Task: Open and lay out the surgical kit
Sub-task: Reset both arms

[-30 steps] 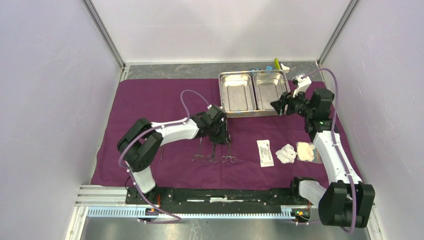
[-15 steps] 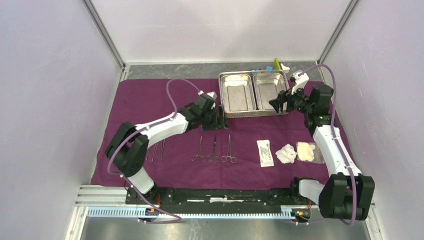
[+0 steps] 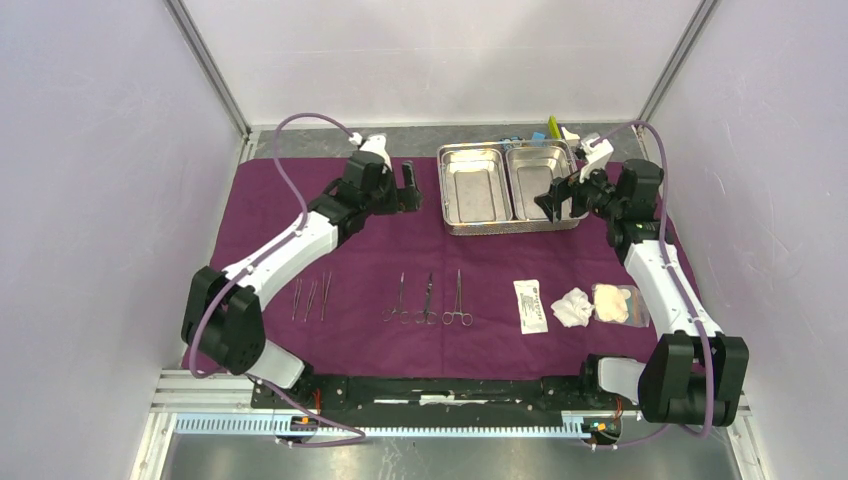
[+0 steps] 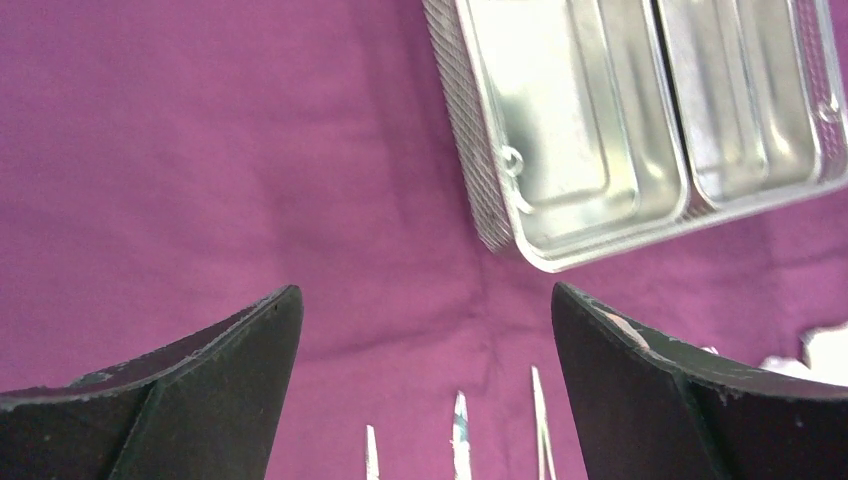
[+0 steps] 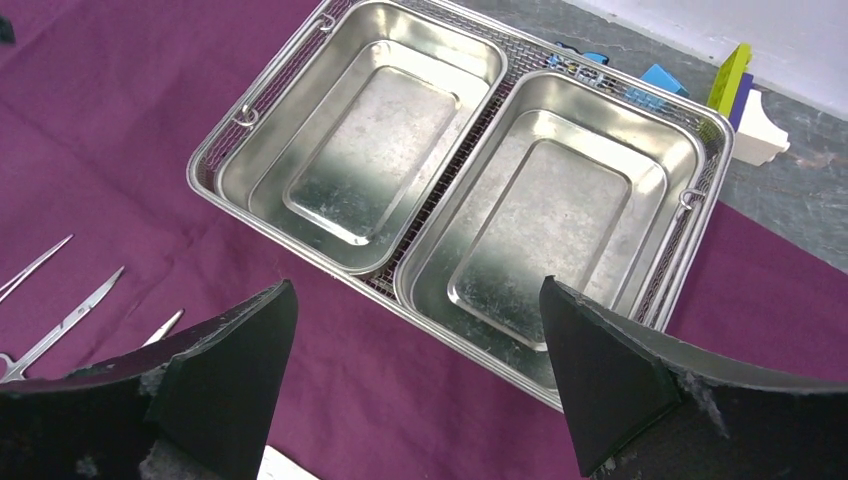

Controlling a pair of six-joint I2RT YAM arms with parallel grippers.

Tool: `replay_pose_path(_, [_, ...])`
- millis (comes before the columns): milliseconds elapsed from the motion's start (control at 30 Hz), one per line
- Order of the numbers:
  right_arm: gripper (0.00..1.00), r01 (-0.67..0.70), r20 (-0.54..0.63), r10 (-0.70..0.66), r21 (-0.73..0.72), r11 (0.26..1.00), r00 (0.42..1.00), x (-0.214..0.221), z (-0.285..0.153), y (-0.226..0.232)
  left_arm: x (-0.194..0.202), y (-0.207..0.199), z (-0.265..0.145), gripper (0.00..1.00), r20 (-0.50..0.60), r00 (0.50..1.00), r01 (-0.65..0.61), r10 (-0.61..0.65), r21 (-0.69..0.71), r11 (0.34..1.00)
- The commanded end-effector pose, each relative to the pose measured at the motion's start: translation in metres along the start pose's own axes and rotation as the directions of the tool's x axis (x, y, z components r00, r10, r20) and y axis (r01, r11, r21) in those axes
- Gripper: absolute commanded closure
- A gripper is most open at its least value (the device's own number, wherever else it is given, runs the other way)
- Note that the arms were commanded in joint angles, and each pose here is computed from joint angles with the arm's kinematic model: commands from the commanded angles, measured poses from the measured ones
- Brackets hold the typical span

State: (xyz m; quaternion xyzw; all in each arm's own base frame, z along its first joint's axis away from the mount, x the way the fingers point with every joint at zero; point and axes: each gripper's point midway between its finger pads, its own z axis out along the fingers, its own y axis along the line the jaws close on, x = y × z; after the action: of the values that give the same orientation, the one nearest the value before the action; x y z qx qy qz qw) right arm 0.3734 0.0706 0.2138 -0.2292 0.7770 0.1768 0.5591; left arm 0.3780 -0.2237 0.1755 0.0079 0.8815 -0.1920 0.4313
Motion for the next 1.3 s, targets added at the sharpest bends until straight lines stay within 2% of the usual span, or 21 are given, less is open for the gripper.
replay_pose_path(0, [0.02, 0.086, 0.081, -0.089, 0.039, 0.996, 0.993, -0.030, 0.002, -0.009, -0.070, 0.022, -0.024, 0.00, 0.212, 0.973, -0.074, 0.091, -0.089, 0.993])
replay_pose_path(200, [0.02, 0.084, 0.085, -0.087, 0.044, 0.995, 0.993, -0.034, 0.004, -0.012, -0.118, 0.062, -0.058, 0.00, 0.342, 0.930, -0.065, 0.138, -0.217, 0.974])
replay_pose_path(333, [0.02, 0.107, 0.095, -0.111, 0.047, 0.993, 0.989, -0.046, 0.001, -0.013, -0.138, 0.098, -0.083, 0.00, 0.402, 0.904, 0.014, 0.147, -0.371, 0.929])
replay_pose_path(467, [0.02, 0.139, 0.108, -0.143, 0.050, 0.989, 0.984, -0.064, -0.003, -0.014, -0.136, 0.115, -0.096, 0.00, 0.352, 0.894, -0.103, 0.277, -0.439, 0.893])
replay_pose_path(700, [0.02, 0.124, 0.117, -0.130, 0.058, 0.991, 0.985, -0.074, -0.006, -0.015, -0.125, 0.107, -0.117, 0.00, 0.319, 0.862, -0.269, 0.393, -0.369, 0.890])
replay_pose_path(867, [0.02, 0.144, 0.093, -0.158, 0.146, 0.979, 0.983, -0.075, -0.015, -0.026, -0.113, 0.101, -0.127, 0.00, 0.332, 0.839, -0.330, 0.430, -0.318, 0.889])
replay_pose_path(1067, [0.02, 0.124, 0.031, -0.142, 0.326, 0.937, 0.989, -0.087, -0.037, -0.054, -0.119, 0.108, -0.144, 0.00, 0.366, 0.841, -0.274, 0.398, -0.346, 0.897])
replay_pose_path(1267, [0.02, 0.100, 0.019, -0.110, 0.277, 0.956, 0.994, -0.065, -0.029, -0.046, -0.131, 0.113, -0.160, 0.00, 0.417, 0.856, -0.185, 0.305, -0.303, 0.935])
